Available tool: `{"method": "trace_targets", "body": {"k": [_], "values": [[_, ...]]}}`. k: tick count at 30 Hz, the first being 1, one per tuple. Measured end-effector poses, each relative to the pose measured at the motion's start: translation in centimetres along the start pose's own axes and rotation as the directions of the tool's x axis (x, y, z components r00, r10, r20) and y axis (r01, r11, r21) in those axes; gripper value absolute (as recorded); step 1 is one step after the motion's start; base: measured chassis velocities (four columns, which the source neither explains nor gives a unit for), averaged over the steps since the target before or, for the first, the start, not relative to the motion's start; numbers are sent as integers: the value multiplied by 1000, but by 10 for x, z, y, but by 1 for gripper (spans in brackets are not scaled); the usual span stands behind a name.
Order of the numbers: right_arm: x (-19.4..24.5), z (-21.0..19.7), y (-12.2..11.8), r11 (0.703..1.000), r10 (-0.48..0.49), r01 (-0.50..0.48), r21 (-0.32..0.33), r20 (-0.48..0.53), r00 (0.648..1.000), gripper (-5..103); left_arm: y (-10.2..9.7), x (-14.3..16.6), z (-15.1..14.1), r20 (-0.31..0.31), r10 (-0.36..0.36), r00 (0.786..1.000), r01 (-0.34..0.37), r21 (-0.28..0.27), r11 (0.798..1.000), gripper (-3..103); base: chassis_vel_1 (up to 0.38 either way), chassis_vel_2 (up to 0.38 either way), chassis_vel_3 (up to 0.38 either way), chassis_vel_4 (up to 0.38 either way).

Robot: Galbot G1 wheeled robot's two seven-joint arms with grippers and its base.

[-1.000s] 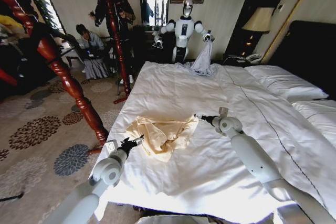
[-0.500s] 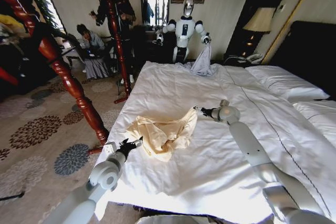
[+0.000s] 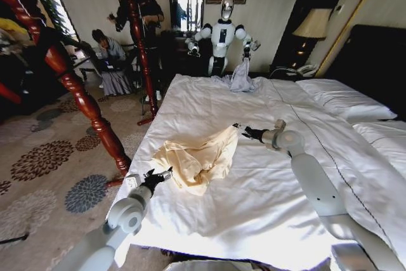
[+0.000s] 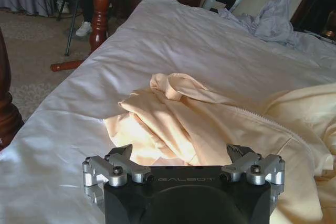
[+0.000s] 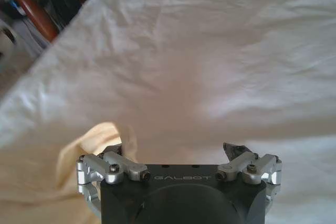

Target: Pick up the clothes from the bed and hang them on the clothes hanger.

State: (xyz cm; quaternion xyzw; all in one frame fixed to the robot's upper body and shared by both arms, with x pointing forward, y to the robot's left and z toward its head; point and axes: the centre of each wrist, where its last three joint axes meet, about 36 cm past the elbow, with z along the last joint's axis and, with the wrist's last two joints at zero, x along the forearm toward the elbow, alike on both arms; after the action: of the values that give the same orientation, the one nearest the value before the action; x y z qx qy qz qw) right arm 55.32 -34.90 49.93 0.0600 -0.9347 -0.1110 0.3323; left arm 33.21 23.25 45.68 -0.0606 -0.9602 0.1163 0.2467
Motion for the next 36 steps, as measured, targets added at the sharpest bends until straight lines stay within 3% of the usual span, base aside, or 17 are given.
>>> {"method": "trace_targets", "body": {"k": [2, 8, 11, 18, 21, 22, 24, 26, 28, 30, 33, 34, 36], "values": [[0, 25, -6, 992, 69, -65, 108, -31, 997, 100, -1, 2, 3, -1, 6, 1000, -6, -8, 1000, 100, 0, 0, 0, 0], [31, 63, -3, 988, 14, -7, 155, -49, 999, 100, -3, 5, 11, -7, 12, 1000, -12, -9, 1000, 100, 0, 0, 0, 0], [44, 68, -4, 984, -41, 34, 176, 32, 999, 100, -5, 7, 14, -12, 16, 1000, -16, -9, 1000, 100, 0, 0, 0, 0], [53, 48, -1, 985, -146, 132, 111, 131, 980, 100, -8, 11, 17, -16, 20, 1000, -21, -16, 1000, 100, 0, 0, 0, 0], [59, 27, 5, 977, -211, 211, 5, 97, 973, 100, -7, 18, 19, -16, 21, 1000, -21, -20, 1000, 100, 0, 0, 0, 0], [59, 27, 5, 977, -211, 211, 5, 97, 973, 100, -7, 18, 19, -16, 21, 1000, -21, -20, 1000, 100, 0, 0, 0, 0], [55, 19, 9, 982, -179, 181, -56, 40, 983, 100, -5, 21, 21, -13, 16, 1000, -16, -23, 1000, 100, 0, 0, 0, 0], [51, 23, 10, 986, -152, 152, -62, 7, 988, 100, -4, 22, 22, -12, 12, 1000, -12, -24, 1000, 100, 0, 0, 0, 0], [51, 47, 9, 992, -129, 130, 3, -47, 990, 100, -5, 24, 23, -8, 11, 1000, -11, -27, 1000, 100, 0, 0, 0, 0], [54, 53, 10, 989, -147, 148, 19, -52, 988, 100, -5, 24, 23, -6, 12, 1000, -12, -27, 1000, 100, 0, 0, 0, 0], [64, 59, 13, 964, -265, 261, 53, 125, 956, 100, -5, 24, 25, -5, 11, 1000, -11, -28, 1000, 100, 0, 0, 0, 0], [64, 59, 13, 964, -265, 261, 53, 125, 956, 100, -5, 24, 25, -5, 11, 1000, -11, -28, 1000, 100, 0, 0, 0, 0], [65, 48, 17, 942, -332, 335, 30, 231, 915, 100, -6, 23, 26, -6, 11, 1000, -11, -28, 1000, 100, 0, 0, 0, 0]]}}
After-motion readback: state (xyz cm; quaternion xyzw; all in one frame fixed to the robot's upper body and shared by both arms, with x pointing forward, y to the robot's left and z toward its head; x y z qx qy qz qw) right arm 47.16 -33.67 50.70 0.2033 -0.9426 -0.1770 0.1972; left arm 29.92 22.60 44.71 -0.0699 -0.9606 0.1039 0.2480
